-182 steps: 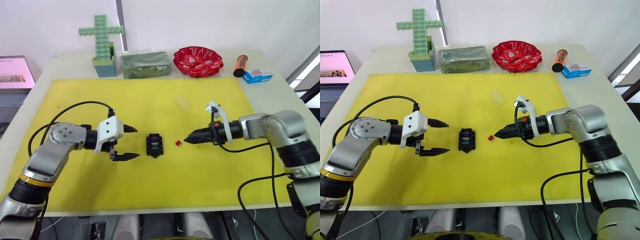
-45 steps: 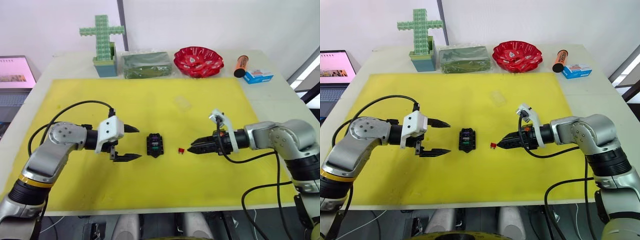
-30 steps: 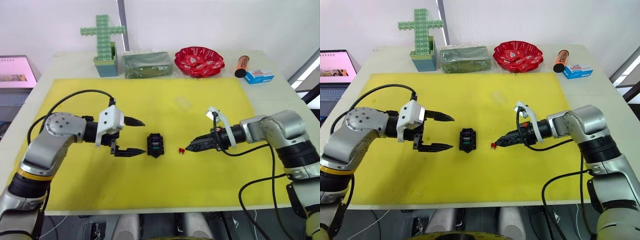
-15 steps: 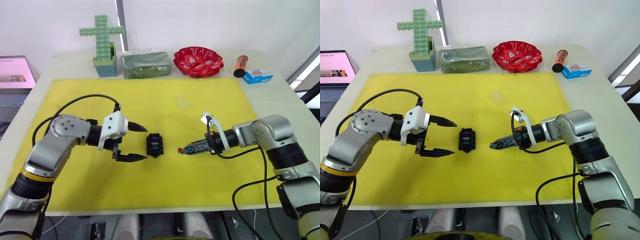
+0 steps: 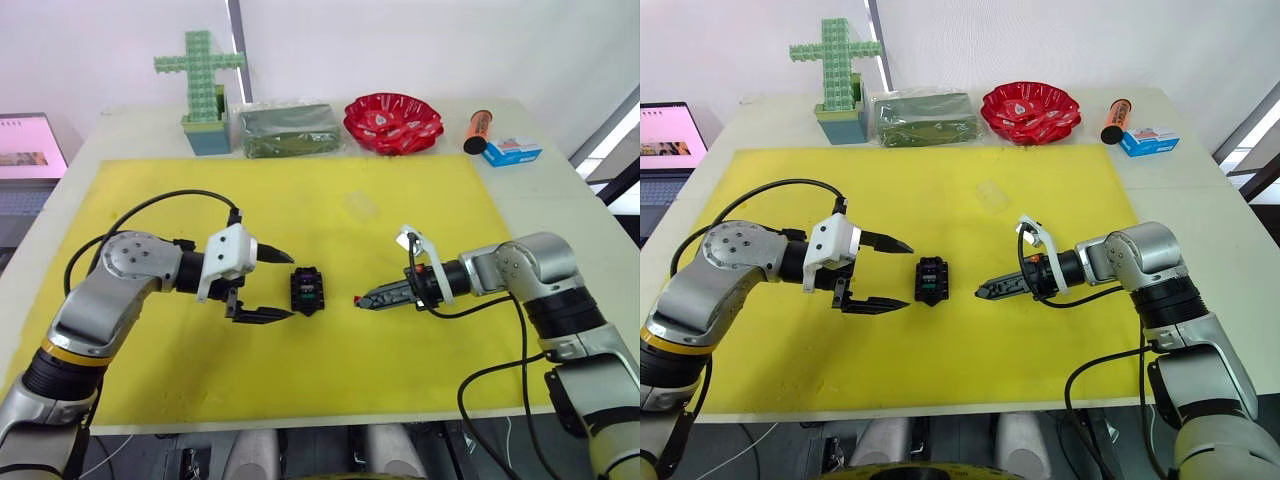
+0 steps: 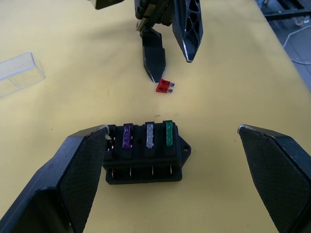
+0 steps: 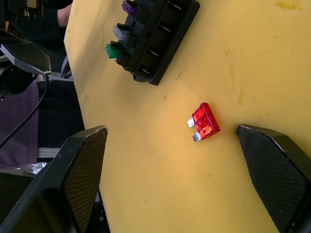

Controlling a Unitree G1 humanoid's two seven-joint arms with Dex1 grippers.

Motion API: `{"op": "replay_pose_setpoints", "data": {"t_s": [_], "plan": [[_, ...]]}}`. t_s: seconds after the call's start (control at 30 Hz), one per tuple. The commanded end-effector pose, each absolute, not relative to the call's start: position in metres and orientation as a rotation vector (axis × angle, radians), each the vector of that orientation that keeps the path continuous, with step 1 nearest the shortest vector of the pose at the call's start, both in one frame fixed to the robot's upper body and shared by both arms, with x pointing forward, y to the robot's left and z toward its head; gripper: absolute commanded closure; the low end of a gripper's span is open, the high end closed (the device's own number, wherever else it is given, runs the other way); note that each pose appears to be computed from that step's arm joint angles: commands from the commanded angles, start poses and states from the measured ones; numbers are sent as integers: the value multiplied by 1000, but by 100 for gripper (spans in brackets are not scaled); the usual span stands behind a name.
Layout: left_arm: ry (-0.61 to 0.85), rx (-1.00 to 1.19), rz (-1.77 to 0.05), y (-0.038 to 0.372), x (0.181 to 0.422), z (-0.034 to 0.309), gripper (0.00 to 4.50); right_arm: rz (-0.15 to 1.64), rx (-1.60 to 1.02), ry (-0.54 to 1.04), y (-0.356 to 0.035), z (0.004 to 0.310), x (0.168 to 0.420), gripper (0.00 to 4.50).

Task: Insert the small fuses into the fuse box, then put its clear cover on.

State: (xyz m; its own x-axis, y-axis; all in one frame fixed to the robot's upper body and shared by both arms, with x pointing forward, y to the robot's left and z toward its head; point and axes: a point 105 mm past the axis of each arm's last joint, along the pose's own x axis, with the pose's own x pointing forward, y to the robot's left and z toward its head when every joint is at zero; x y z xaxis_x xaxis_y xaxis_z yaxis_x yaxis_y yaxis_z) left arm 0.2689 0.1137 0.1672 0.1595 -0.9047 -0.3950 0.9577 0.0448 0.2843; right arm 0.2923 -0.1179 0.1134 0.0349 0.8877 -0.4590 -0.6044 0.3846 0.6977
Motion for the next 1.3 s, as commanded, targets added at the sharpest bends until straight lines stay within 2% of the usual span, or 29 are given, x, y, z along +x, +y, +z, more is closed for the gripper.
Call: {"op": "replay_pose_setpoints", "data": {"t_s": [0.03, 0.13, 0.23, 0.3, 0.73, 0.83, 0.93, 1.3], "plan": [[79, 571, -1431, 111, 265, 173, 0, 1222, 367, 1004, -109, 114, 289, 1], [78, 571, -1429, 110, 265, 173, 0, 1223, 366, 1006, -107, 113, 289, 1], [78, 570, -1425, 110, 266, 173, 0, 1218, 364, 1008, -108, 111, 290, 63], [78, 569, -1424, 110, 265, 173, 0, 1212, 358, 1012, -109, 110, 290, 125], [76, 578, -1418, 108, 265, 170, 0, 1169, 349, 1007, -115, 108, 300, 125], [81, 602, -1413, 109, 266, 167, 0, 1150, 339, 1006, -118, 105, 303, 180], [82, 604, -1411, 110, 266, 166, 0, 1151, 319, 1017, -119, 102, 302, 276], [79, 609, -1408, 110, 268, 167, 0, 1146, 325, 1013, -121, 102, 305, 276]]}}
